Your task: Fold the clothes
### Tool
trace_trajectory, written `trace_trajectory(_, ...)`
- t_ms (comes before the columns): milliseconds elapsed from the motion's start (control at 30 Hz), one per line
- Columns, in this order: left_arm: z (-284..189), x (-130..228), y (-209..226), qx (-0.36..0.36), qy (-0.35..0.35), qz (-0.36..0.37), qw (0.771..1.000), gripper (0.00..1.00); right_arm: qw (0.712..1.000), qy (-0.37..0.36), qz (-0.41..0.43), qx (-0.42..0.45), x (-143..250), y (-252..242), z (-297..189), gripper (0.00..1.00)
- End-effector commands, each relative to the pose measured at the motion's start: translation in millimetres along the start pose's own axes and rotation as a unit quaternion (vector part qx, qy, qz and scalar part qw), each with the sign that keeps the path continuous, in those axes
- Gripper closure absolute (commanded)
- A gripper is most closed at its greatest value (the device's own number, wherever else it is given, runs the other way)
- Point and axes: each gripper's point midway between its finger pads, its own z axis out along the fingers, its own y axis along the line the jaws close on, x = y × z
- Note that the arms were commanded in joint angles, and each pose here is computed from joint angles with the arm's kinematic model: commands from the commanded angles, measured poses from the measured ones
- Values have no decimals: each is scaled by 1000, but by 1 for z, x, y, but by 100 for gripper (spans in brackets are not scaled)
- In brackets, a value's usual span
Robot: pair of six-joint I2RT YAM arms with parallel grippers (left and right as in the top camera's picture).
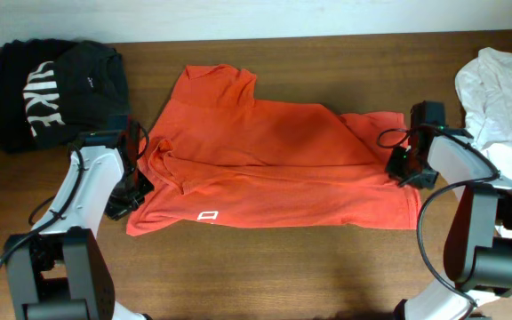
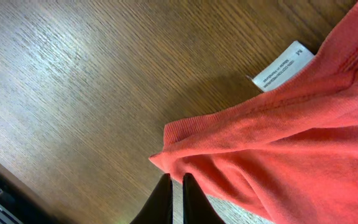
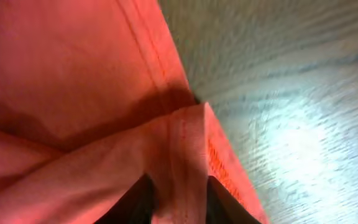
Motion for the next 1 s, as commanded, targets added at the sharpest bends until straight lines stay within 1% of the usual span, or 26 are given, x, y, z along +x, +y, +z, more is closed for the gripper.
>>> trace_trajectory(0,-1,-4,4,-6,-10,5,1000,92,1000,-14,-7,12,-11,-1,-4,76)
trace_trajectory(167,-1,-5,4,-6,-12,5,1000,91,999,-33,-4,6,-20,2,-5,94)
trace_trajectory(200,-1,-7,2,-2,-17,3,1000,88,999,-45,-3,3,-27,4,-5,96)
trace_trajectory(333,-2,-17,-7,16,-38,-4,999,87,994,-111,7,20,-57,0,-10,96)
trace_trajectory(367,-2,-19,-9,19,-42,-5,999,86,992,-121,9,17,-62,2,-11,92)
trace_trajectory(400,-2,-21,-11,22,-46,-7,999,84,992,-125,9,15,-64,2,-12,41)
trace_trajectory(433,-2,-22,-11,24,-47,-7,999,83,992,-126,9,15,-64,2,-12,9)
trace_trajectory(467,-3,-24,-13,28,-52,6,998,84,992,-125,9,16,-65,2,-13,1)
trace_trajectory(500,-10,-27,-15,34,-56,38,997,89,993,-121,9,17,-66,2,-18,1)
trace_trajectory(533,-19,-27,-16,41,-56,49,996,93,993,-115,8,19,-69,2,-26,1)
trace_trajectory(567,-31,-26,-16,56,-54,49,996,94,994,-110,8,20,-73,2,-37,1)
trace_trajectory(600,-52,-21,-28,102,-57,82,990,92,995,-98,5,15,-79,5,-61,1)
trace_trajectory(633,-68,-2,-51,166,-41,128,977,71,997,-79,1,-15,-78,16,-80,1)
trace_trajectory(667,-74,16,-68,209,-14,158,965,47,997,-66,-2,-43,-76,25,-93,1)
trace_trajectory(700,-77,33,-82,234,10,178,956,34,996,-57,-5,-71,-74,35,-99,1)
trace_trajectory(733,-76,49,-95,246,25,200,948,23,994,-46,-7,-97,-70,44,-100,1)
trace_trajectory(767,-70,60,-103,240,38,203,949,16,993,-38,-8,-111,-66,48,-99,1)
trace_trajectory(833,-54,71,-121,224,50,220,948,16,993,-32,-8,-110,-64,48,-98,1)
trace_trajectory(867,-46,70,-122,213,57,206,953,16,994,-28,-8,-109,-62,48,-98,1)
trace_trajectory(900,-31,63,-120,192,64,191,960,16,994,-23,-8,-108,-59,47,-97,1)
trace_trajectory(967,-8,43,-114,182,78,148,969,16,994,-16,-8,-105,-56,46,-96,1)
